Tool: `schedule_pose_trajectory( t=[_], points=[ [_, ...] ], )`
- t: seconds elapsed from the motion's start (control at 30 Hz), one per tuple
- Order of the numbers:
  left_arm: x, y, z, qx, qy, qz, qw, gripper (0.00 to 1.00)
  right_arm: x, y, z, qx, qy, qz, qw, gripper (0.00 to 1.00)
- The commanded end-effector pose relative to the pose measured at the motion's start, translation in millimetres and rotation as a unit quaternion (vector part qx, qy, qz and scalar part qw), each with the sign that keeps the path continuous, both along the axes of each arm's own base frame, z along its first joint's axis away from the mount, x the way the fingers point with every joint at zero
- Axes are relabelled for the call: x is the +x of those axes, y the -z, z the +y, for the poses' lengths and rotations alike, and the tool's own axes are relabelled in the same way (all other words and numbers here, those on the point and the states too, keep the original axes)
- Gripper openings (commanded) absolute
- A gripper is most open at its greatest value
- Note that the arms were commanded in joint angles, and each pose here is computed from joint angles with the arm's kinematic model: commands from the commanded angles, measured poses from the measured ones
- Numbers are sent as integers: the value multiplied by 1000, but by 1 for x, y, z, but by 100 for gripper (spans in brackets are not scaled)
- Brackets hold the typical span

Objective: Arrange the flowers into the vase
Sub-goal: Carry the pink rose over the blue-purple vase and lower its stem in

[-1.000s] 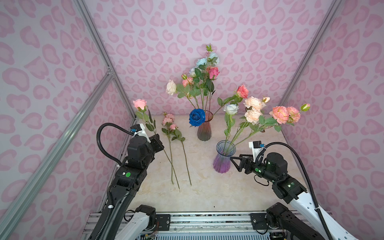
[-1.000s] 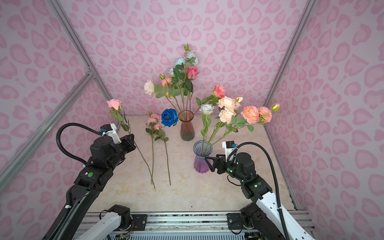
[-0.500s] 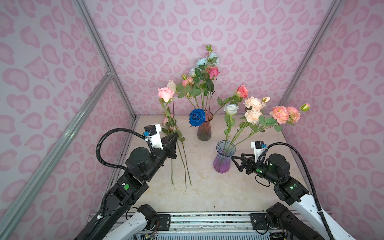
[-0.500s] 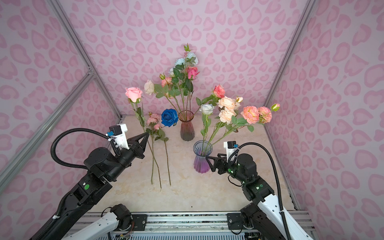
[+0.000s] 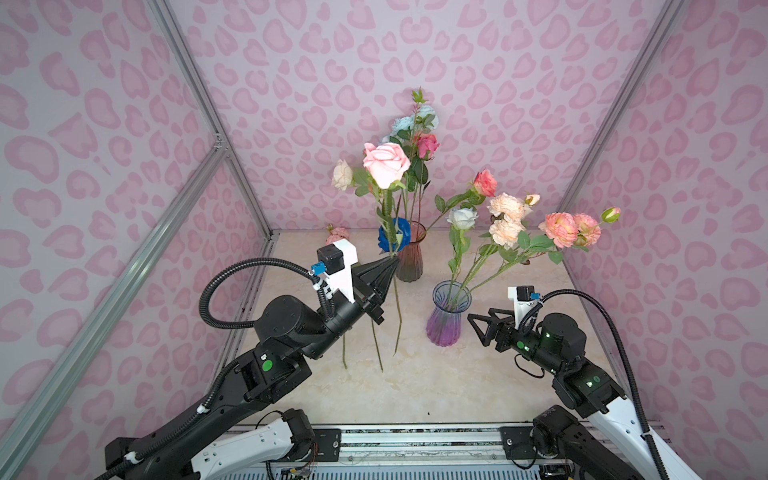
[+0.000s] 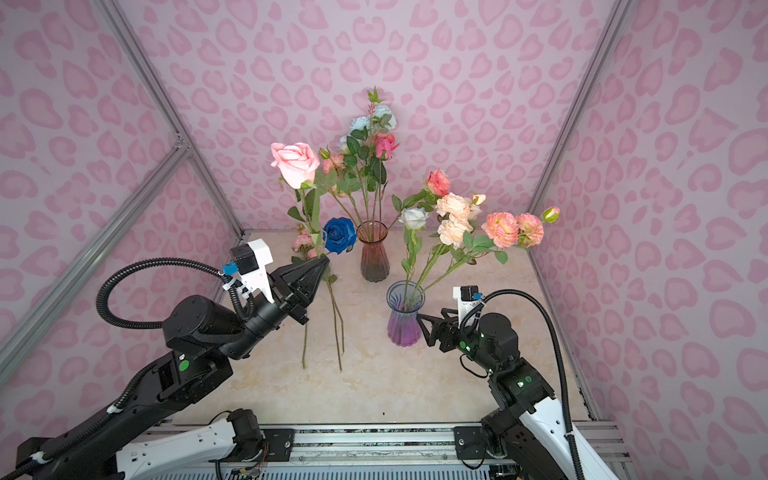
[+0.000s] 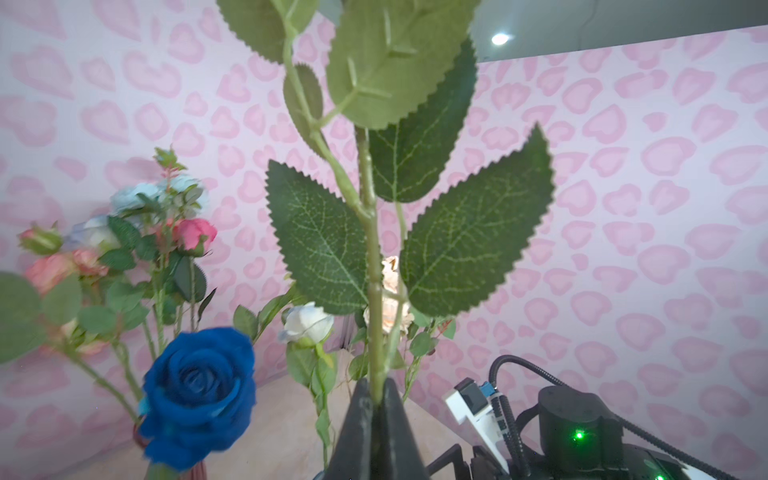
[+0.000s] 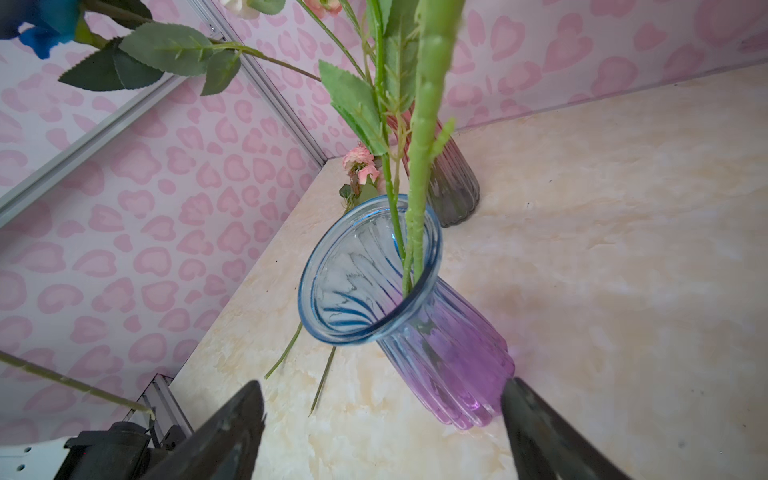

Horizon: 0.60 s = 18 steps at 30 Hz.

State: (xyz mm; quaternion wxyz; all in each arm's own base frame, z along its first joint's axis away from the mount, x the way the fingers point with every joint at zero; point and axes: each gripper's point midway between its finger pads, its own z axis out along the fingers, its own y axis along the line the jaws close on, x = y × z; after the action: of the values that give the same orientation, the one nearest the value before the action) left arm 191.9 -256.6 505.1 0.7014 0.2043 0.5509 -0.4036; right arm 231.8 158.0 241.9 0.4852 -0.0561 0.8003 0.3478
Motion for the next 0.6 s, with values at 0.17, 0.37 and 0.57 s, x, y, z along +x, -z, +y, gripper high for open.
schedule_pose_trajectory(
  t=[0.17,0.37,0.57],
  points=[
    [14,-54,-39,-38,-4,-109,993,3,2,-2,-5,-9,11,-13,1000,90],
    [32,-65,-72,-64,7,-123,990,3,2,-6,-8,-6,17,-17,1000,90],
    [56,-47,-99,-68,-2,-108,992,3,-3,-8,-11,-3,19,-23,1000,91]
  ],
)
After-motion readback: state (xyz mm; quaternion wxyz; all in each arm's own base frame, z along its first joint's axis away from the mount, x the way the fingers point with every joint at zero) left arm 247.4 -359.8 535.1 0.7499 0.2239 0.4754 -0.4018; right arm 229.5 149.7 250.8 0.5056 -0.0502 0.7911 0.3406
